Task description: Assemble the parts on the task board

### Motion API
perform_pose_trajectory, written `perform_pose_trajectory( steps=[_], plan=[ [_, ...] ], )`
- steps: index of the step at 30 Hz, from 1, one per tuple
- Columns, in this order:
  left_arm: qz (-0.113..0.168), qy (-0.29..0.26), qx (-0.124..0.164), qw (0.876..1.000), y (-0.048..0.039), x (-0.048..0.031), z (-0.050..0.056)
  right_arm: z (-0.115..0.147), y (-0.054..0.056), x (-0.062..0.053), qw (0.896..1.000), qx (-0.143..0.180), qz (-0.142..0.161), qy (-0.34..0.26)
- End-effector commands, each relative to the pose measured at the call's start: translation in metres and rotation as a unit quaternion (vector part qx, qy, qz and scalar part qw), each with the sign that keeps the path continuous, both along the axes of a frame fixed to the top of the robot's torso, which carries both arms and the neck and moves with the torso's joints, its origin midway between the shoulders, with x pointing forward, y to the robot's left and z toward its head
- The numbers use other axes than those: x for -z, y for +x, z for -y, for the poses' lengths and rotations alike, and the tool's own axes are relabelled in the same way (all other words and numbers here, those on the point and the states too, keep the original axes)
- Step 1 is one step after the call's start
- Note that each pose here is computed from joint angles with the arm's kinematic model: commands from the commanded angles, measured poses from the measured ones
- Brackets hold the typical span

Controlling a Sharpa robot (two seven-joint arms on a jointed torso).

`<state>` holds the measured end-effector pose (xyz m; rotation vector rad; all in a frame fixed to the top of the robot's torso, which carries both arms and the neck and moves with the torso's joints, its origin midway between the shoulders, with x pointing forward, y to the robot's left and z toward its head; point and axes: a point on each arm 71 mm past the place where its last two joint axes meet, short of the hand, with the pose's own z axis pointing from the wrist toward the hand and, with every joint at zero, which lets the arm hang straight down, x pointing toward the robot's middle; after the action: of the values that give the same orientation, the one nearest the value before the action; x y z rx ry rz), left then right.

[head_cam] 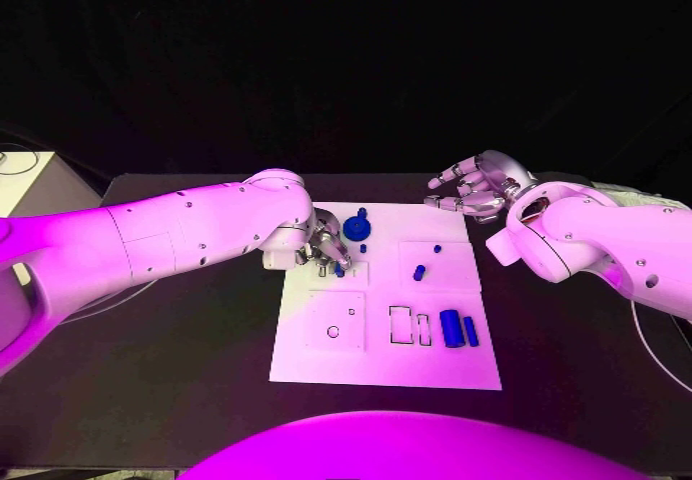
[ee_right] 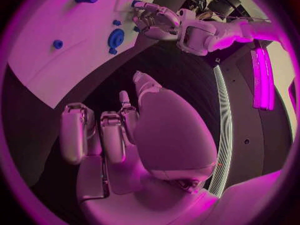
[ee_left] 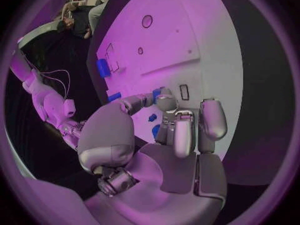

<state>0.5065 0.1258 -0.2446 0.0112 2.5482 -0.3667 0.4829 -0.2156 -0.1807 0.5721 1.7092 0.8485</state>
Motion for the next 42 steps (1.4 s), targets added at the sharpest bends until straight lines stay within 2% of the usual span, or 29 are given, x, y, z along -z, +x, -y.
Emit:
perform_pose_trajectory(
  steps=[1, 19, 42],
  plan=[
    [-0.020, 0.004, 0.019, 1.000, -0.0089, 0.0091, 0.0059, -0.0006, -0.0005, 0.0000, 1.000, -0.006, 0.001, -0.001],
    [-0.016, 0.002, 0.018, 1.000, -0.0109, 0.0083, 0.0052, 0.0006, -0.0006, 0.0000, 1.000, -0.004, 0.001, -0.002],
    [-0.016, 0.005, 0.014, 1.000, -0.0069, 0.0090, 0.0043, 0.0012, -0.0011, -0.0002, 1.000, -0.005, 0.001, -0.002]
  ],
)
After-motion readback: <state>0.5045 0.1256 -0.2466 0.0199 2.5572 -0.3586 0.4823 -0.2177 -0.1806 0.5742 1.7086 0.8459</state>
